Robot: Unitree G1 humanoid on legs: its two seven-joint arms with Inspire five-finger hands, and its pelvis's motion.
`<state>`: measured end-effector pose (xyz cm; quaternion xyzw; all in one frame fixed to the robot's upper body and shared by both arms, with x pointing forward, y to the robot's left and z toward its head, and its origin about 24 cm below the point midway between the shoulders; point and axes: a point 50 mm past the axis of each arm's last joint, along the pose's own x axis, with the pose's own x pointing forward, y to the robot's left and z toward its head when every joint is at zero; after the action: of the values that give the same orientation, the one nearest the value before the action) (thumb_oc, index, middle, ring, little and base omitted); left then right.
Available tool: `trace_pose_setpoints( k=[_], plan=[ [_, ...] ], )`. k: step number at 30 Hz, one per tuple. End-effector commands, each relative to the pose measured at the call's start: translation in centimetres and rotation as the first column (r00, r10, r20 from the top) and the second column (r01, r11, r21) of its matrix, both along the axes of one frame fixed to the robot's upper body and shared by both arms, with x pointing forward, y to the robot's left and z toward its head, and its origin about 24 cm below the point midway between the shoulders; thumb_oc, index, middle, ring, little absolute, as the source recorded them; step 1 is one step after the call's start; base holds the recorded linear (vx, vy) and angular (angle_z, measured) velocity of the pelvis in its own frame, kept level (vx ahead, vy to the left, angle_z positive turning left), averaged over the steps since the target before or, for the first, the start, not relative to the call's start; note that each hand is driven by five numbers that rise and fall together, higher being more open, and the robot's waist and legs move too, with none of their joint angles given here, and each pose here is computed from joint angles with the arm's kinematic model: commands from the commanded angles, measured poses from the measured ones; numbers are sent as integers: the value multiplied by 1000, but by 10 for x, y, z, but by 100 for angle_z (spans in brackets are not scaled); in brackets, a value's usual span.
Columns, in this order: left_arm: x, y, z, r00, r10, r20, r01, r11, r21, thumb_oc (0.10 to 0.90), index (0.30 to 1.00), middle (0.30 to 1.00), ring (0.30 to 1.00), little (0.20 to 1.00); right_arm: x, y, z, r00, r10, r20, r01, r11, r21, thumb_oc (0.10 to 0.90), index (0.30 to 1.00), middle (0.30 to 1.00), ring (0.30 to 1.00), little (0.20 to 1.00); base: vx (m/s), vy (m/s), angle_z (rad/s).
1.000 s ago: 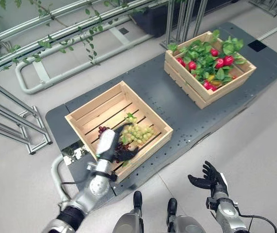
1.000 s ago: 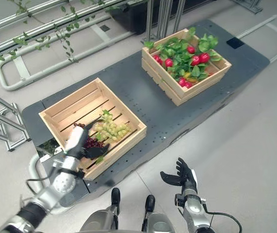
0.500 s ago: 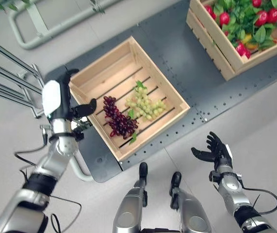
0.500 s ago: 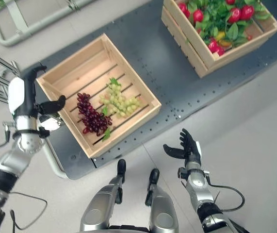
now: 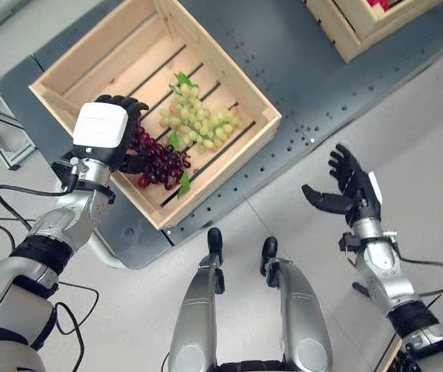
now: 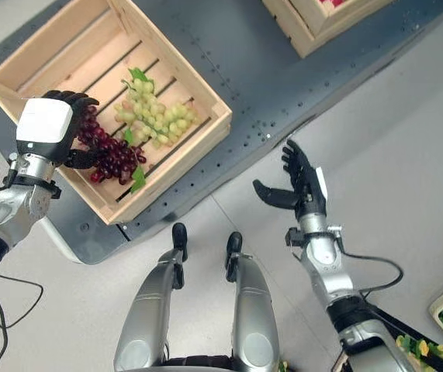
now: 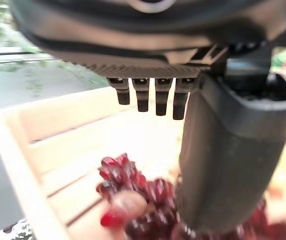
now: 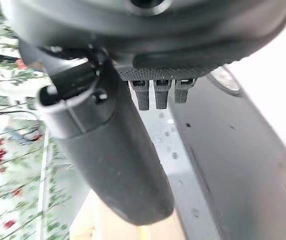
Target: Pick up the fruits from the basket on one side to the basket on the other side
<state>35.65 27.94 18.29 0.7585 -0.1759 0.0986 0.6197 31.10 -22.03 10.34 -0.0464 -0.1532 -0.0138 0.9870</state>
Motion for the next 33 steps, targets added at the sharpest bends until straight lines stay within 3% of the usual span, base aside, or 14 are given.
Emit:
trace_pose_setpoints(
  k=[1, 5, 14, 25, 29, 30, 31, 32, 33],
  plan=[
    [0, 11, 51, 999, 30, 39, -36, 987, 154, 800, 900, 900, 900, 900, 1, 9, 53, 970, 46, 238, -44, 999, -12, 800, 900, 900, 900, 900, -33, 80, -2],
    [3, 2, 55, 992, 38, -124, -3, 962, 273, 800, 900, 900, 900, 900, 5, 4, 60, 970, 48, 238, -42, 999, -27, 800, 900, 900, 900, 900, -25, 77, 0],
    [8, -1, 67, 943, 169, -287, -67, 941, 332, 800, 900, 900, 900, 900, 3, 1, 63, 965, 38, 261, -37, 999, -11, 800, 900, 900, 900, 900, -3, 4, 1],
    [11, 39, 58, 788, 502, -356, -366, 848, 384, 800, 900, 900, 900, 900, 4, 7, 66, 957, 21, 289, -39, 998, 55, 800, 900, 900, 900, 900, 0, 0, 0],
    [10, 48, 50, 763, 547, -345, -416, 823, 386, 800, 900, 900, 900, 900, 3, 12, 67, 953, 18, 303, -42, 996, 74, 800, 900, 900, 900, 900, 0, 0, 0],
    [10, 49, 49, 762, 550, -341, -418, 821, 389, 780, 869, 869, 869, 869, 3, 13, 67, 952, 17, 306, -42, 996, 77, 800, 900, 900, 900, 900, 0, 0, 0],
    [10, 51, 45, 768, 552, -325, -417, 816, 400, 593, 589, 589, 589, 589, 3, 15, 68, 950, 12, 312, -42, 995, 88, 800, 900, 900, 900, 900, 0, 0, 0],
    [10, 50, 43, 773, 549, -320, -411, 816, 407, 535, 502, 502, 502, 502, 3, 15, 69, 949, 9, 316, -41, 995, 95, 800, 900, 900, 900, 900, 0, 0, 0],
    [11, 50, 41, 778, 545, -313, -406, 816, 412, 406, 309, 309, 309, 309, 4, 16, 70, 948, 7, 318, -41, 994, 101, 800, 900, 900, 900, 900, 0, 0, 0]
  ],
)
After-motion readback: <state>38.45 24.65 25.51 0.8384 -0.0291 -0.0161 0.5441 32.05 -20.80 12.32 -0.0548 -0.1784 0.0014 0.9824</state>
